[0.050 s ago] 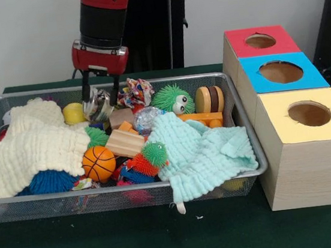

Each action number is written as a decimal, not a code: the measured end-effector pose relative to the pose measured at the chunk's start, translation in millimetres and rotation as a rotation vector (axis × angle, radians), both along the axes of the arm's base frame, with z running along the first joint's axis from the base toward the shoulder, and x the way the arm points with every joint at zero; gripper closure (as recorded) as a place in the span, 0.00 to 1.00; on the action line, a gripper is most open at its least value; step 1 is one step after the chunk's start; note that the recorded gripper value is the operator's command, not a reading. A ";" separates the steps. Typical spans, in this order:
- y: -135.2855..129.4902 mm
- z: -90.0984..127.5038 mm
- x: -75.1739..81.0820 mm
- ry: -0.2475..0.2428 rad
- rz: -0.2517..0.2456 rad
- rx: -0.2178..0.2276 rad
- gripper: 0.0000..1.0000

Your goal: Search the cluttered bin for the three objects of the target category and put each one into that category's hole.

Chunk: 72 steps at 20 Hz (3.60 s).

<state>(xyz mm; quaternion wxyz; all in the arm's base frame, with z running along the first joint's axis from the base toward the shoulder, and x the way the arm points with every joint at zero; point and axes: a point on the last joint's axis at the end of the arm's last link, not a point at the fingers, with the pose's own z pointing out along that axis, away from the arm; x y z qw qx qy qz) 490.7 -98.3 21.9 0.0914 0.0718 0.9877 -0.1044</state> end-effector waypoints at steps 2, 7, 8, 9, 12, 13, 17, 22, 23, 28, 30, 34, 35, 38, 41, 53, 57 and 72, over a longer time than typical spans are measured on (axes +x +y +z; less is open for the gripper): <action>1.0 0.4 0.5 0.001 -0.012 0.006 0.00; 5.3 2.4 1.5 0.006 -0.035 0.022 0.00; 5.9 2.7 1.5 0.007 -0.035 0.023 0.00; 7.3 3.4 1.6 0.009 -0.034 0.026 0.00; 9.0 5.0 0.9 0.017 -0.034 0.031 0.00; 10.3 6.1 0.5 0.025 -0.033 0.033 0.00; 17.1 11.4 -0.8 0.061 -0.033 0.048 0.00; 33.2 19.2 -7.9 0.144 -0.024 0.081 0.00; 35.3 19.9 -9.6 0.157 -0.024 0.086 0.00; 40.8 23.4 -16.9 0.197 -0.026 0.102 0.00; 41.0 24.1 -16.6 0.195 -0.027 0.103 0.00; 42.5 24.8 -14.3 0.190 -0.025 0.111 0.00; 44.2 24.0 -13.1 0.189 -0.023 0.117 0.00; 46.3 22.8 -11.7 0.187 -0.022 0.129 0.00; 47.3 20.2 -10.5 0.185 -0.029 0.156 0.00; 55.0 -14.7 -34.3 0.190 -0.053 0.219 0.00; 59.8 -22.8 -39.6 0.205 -0.050 0.226 0.00; 82.7 -26.3 -40.5 0.203 0.007 0.205 0.00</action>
